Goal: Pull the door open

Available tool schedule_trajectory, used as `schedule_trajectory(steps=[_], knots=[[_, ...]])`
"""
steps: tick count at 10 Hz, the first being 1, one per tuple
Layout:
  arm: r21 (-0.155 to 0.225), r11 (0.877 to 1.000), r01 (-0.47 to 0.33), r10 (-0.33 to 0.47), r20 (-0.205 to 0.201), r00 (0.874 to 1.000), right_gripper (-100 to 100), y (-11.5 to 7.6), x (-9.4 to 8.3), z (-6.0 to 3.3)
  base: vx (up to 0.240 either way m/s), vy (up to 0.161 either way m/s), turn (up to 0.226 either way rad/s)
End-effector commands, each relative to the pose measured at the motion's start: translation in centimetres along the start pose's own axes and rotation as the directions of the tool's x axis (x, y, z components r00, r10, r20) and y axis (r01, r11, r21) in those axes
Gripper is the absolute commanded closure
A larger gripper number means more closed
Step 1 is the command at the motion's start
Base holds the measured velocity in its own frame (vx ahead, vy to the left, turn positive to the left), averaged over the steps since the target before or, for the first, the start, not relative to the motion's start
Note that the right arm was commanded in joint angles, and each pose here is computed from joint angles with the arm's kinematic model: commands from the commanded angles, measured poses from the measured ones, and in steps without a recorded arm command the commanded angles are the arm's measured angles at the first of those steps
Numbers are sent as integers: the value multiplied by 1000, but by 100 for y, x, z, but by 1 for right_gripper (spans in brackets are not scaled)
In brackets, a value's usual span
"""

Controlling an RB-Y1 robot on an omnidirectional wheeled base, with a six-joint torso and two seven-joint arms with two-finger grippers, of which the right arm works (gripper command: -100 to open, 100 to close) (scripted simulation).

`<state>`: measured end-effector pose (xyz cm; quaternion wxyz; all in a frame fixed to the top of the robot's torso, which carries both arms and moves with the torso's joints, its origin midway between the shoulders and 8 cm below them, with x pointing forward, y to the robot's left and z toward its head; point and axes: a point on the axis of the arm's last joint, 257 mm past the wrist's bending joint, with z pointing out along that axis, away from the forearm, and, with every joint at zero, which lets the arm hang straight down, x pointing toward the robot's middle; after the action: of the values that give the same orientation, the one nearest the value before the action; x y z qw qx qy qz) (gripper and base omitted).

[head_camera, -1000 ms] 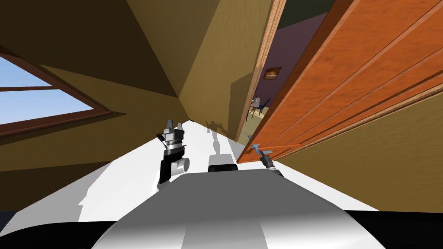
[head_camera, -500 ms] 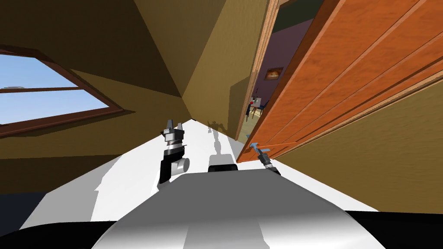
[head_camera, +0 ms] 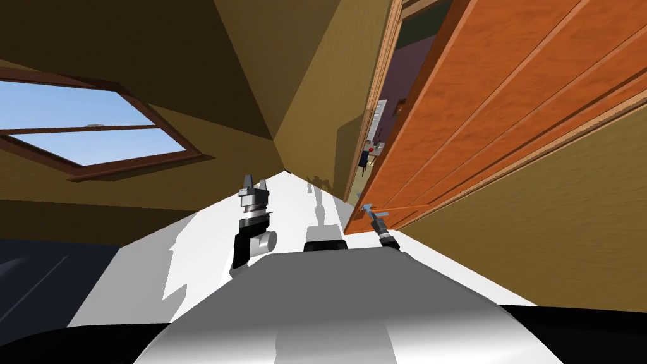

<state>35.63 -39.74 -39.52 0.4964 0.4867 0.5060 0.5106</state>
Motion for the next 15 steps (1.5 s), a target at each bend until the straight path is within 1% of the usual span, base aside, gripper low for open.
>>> schedule_trajectory(steps=[1, 2, 3, 6, 7, 9, 10, 12, 13, 14, 15], knots=[[14, 1000, -7, 7, -8, 1000, 100, -56, 138, 51, -162, -65, 74], [14, 1000, -7, 7, -8, 1000, 100, -56, 138, 51, -72, -26, 16], [13, 1000, -7, 7, -4, 1000, 100, -48, 200, 153, -117, -50, 95], [14, 1000, -6, 6, 1, 1000, 100, -28, 316, 338, -184, -103, 134], [14, 1000, -6, 6, 1, 1000, 100, -28, 316, 338, -110, -57, 26], [14, 1000, -6, 6, 4, 1000, 100, -11, 383, 442, -96, -80, 61], [14, 1000, -6, 6, 6, 1000, 100, 0, 425, 505, -112, -134, 116], [14, 1000, -5, 5, 8, 1000, 100, 20, 486, 595, -88, -145, 111], [20, 1000, -10, 10, 3, 1000, 100, -7, 497, 557, -28, -60, 63], [21, 1000, -11, 11, 5, 1000, 100, -24, 405, 462, -93, 21, 292], [20, 1000, -11, 11, 9, 1000, 100, -28, 320, 393, -147, 24, 305]])
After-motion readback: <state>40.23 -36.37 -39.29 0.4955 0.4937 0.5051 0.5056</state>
